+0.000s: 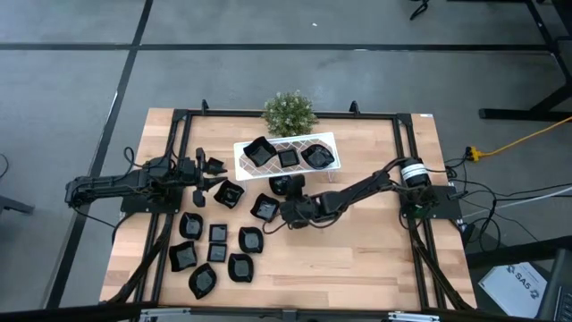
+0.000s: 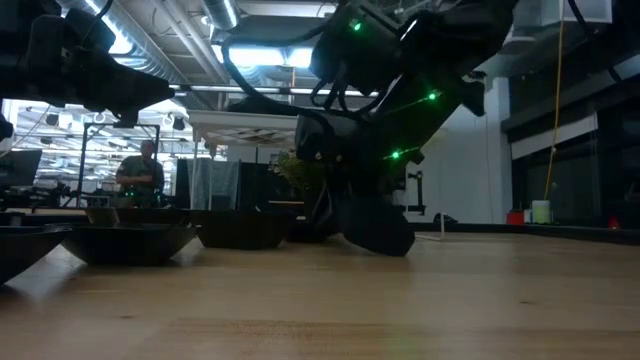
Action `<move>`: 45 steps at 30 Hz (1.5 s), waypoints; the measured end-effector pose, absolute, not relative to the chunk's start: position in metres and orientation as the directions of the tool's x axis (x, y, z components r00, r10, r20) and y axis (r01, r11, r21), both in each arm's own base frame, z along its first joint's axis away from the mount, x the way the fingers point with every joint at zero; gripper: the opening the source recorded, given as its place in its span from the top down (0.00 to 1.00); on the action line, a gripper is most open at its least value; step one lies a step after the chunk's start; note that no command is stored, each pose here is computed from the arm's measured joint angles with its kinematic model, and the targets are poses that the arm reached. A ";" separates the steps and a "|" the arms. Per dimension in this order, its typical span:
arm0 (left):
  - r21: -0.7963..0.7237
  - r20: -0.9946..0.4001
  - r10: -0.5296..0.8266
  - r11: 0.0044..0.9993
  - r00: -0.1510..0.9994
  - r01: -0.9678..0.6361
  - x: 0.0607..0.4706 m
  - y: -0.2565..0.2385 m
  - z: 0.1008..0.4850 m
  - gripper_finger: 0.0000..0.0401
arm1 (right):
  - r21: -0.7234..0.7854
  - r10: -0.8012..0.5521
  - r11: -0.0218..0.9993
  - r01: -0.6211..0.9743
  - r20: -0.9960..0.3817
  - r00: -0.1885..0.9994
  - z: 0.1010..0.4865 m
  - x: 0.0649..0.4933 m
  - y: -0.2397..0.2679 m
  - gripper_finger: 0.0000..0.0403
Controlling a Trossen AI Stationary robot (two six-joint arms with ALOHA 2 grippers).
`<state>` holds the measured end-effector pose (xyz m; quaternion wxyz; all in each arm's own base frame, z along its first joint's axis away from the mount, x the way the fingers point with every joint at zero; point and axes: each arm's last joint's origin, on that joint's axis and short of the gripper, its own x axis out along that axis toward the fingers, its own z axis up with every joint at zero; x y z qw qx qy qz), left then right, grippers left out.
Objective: Pick & Place Mini shaped plates
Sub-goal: Stack the leaf shaped plate on top of the leaf shaped plate on the shelf
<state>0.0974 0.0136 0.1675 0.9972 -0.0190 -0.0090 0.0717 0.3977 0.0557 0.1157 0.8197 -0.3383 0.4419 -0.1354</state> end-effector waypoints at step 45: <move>-0.039 0.015 0.143 0.989 0.990 -0.143 0.097 0.014 0.168 0.75 | -0.557 -0.451 0.829 -0.040 -0.710 0.541 0.138 0.380 0.070 0.99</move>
